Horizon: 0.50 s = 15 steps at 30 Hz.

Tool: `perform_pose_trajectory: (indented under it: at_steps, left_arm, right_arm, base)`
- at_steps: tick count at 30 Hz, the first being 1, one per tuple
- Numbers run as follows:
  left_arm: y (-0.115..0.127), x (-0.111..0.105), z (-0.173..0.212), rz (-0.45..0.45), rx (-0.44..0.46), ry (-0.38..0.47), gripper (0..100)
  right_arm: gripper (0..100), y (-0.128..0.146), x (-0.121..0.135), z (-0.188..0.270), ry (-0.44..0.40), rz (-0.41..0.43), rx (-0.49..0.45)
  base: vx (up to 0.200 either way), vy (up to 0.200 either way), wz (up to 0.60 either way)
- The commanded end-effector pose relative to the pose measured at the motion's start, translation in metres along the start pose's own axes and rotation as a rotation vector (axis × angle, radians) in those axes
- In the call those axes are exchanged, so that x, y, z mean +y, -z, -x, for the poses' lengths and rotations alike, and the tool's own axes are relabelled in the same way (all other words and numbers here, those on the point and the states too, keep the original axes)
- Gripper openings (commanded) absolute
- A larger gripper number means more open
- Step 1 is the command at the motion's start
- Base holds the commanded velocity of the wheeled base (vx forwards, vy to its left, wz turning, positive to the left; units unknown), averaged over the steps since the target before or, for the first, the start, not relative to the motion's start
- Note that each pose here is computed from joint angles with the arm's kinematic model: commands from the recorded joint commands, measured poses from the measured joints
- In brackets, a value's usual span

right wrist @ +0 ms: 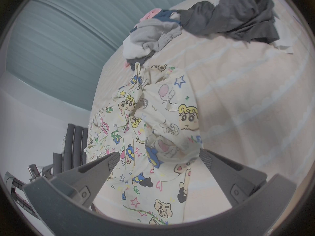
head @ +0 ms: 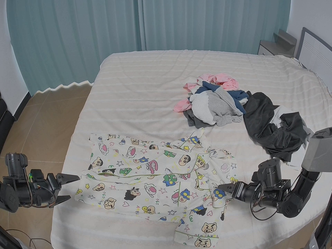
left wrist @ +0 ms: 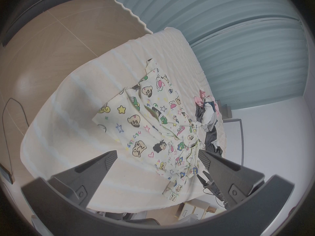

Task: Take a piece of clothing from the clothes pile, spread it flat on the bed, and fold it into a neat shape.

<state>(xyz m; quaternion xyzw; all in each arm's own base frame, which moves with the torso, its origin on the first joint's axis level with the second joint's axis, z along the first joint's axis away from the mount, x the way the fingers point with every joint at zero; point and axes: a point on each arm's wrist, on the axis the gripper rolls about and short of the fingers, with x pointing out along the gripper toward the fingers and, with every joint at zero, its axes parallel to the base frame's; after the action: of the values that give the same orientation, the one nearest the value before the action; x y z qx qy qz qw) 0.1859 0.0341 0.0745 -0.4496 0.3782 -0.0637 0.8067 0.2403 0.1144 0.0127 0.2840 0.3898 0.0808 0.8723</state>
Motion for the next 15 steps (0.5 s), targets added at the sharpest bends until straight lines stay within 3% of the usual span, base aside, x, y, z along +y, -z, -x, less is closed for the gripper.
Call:
perform_pose_trajectory:
  at_steps: [1, 7, 15]
  left_arm:
    - [0.0, 0.001, -0.002, 0.004, 0.01, -0.003, 100]
    - [0.0, 0.001, -0.002, 0.003, 0.008, -0.004, 100]
    - [0.001, 0.002, -0.003, 0.008, 0.017, -0.007, 100]
  right_arm:
    - [100, -0.009, -0.005, 0.008, 0.013, -0.024, -0.067]
    - [100, -0.002, -0.006, 0.016, 0.014, -0.014, -0.049]
    - [100, 0.037, 0.0, 0.017, 0.012, 0.026, 0.095]
  base:
    - [-0.2, 0.0, 0.0]
    - [-0.2, 0.0, 0.0]
    - [-0.2, 0.0, 0.0]
